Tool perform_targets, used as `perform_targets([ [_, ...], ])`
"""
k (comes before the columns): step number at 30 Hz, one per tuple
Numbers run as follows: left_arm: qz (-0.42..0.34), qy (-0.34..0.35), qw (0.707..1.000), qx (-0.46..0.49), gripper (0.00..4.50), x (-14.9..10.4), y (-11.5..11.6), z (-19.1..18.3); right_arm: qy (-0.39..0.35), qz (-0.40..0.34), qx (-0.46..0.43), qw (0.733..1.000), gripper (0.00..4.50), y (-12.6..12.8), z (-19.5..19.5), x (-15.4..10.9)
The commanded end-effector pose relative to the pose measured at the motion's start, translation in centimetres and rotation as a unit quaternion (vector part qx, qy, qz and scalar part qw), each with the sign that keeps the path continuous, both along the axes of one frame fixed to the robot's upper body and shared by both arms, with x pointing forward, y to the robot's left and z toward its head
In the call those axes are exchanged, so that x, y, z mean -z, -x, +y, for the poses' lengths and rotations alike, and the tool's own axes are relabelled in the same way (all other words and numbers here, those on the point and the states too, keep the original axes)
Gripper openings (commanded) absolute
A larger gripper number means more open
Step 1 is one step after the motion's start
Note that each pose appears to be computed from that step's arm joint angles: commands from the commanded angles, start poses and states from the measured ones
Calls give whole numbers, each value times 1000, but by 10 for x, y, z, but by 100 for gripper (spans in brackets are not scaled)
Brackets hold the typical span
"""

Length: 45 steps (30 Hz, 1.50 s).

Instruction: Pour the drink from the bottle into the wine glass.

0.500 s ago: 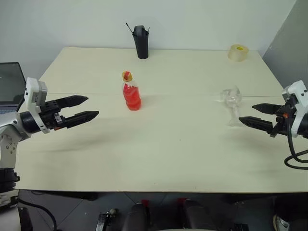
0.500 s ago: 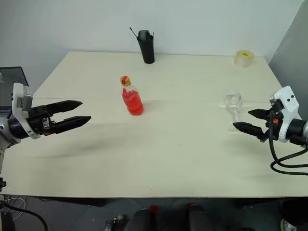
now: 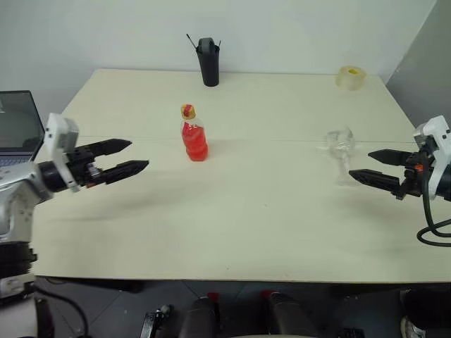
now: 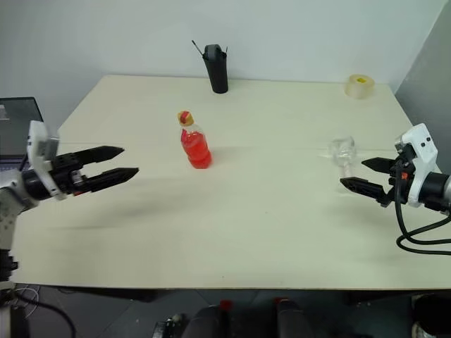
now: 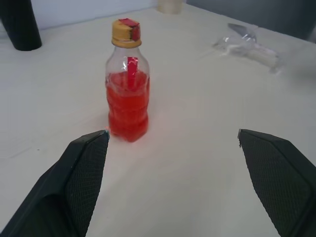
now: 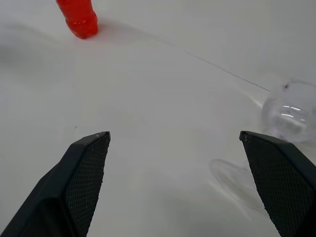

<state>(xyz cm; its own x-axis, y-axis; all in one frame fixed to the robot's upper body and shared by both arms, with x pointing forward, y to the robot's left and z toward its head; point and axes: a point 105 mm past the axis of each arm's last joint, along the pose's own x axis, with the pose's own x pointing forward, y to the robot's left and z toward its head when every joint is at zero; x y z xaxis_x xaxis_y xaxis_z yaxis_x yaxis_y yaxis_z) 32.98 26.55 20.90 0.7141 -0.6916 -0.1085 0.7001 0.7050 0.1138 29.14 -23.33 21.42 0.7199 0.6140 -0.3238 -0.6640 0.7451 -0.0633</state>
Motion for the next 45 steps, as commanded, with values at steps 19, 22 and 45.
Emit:
perform_targets([
  [19,-59,41,988,-136,448,44,-67,-66,-18,0,-177,984,450,22,152,34],
  [22,-61,37,987,-143,448,44,-77,-75,-17,-2,-174,985,450,20,152,34],
  [45,-72,48,979,-185,448,50,-125,-100,-23,-42,-138,989,450,10,160,25],
])
